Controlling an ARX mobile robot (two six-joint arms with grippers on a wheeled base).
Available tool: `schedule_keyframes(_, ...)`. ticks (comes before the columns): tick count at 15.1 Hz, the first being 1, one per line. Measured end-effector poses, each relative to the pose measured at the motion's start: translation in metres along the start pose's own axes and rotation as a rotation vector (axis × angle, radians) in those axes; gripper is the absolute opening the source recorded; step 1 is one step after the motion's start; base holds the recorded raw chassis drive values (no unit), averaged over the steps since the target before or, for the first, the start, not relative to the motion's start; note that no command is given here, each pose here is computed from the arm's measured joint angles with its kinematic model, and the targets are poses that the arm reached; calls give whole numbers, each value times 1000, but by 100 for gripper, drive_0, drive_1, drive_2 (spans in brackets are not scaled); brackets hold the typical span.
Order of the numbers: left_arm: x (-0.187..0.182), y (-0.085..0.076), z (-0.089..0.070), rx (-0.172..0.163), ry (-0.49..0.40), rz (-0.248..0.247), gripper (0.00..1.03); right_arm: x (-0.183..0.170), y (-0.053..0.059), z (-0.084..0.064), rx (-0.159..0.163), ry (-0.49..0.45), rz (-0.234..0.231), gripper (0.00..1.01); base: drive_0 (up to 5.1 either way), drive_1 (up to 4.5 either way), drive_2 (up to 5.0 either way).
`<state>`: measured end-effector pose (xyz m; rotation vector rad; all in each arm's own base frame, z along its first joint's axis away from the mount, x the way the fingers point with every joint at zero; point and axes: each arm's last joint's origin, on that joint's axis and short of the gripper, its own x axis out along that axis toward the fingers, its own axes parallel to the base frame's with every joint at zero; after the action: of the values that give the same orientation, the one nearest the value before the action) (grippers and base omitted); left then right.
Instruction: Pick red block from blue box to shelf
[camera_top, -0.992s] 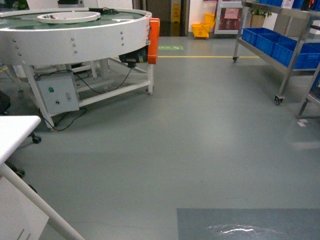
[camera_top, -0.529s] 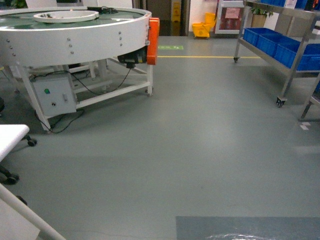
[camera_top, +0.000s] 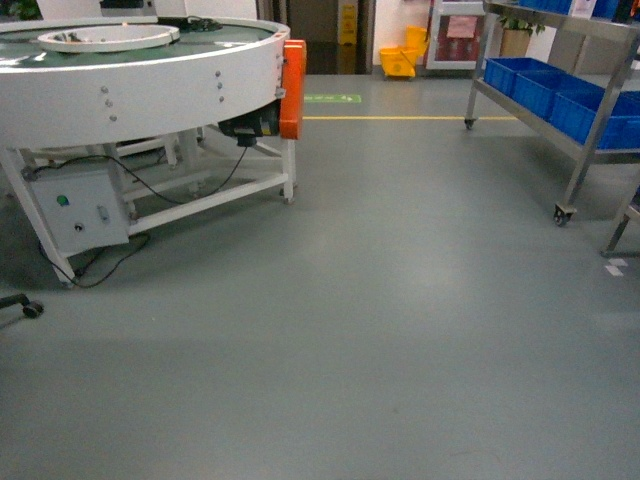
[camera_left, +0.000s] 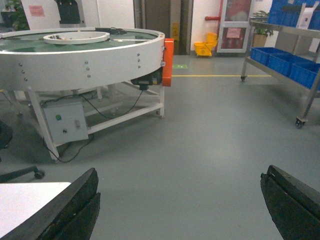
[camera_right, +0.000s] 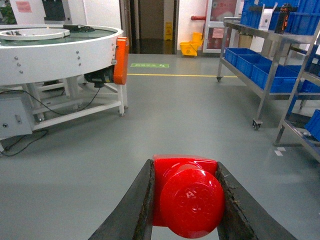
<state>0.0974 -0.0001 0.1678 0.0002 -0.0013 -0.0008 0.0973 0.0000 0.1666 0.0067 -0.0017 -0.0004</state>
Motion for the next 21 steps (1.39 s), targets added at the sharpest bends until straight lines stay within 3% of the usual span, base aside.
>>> schedule_keyframes(21,0,0,0,0,-1,0,98,0,0,0,0,-1,0,25,-136,-136,-136)
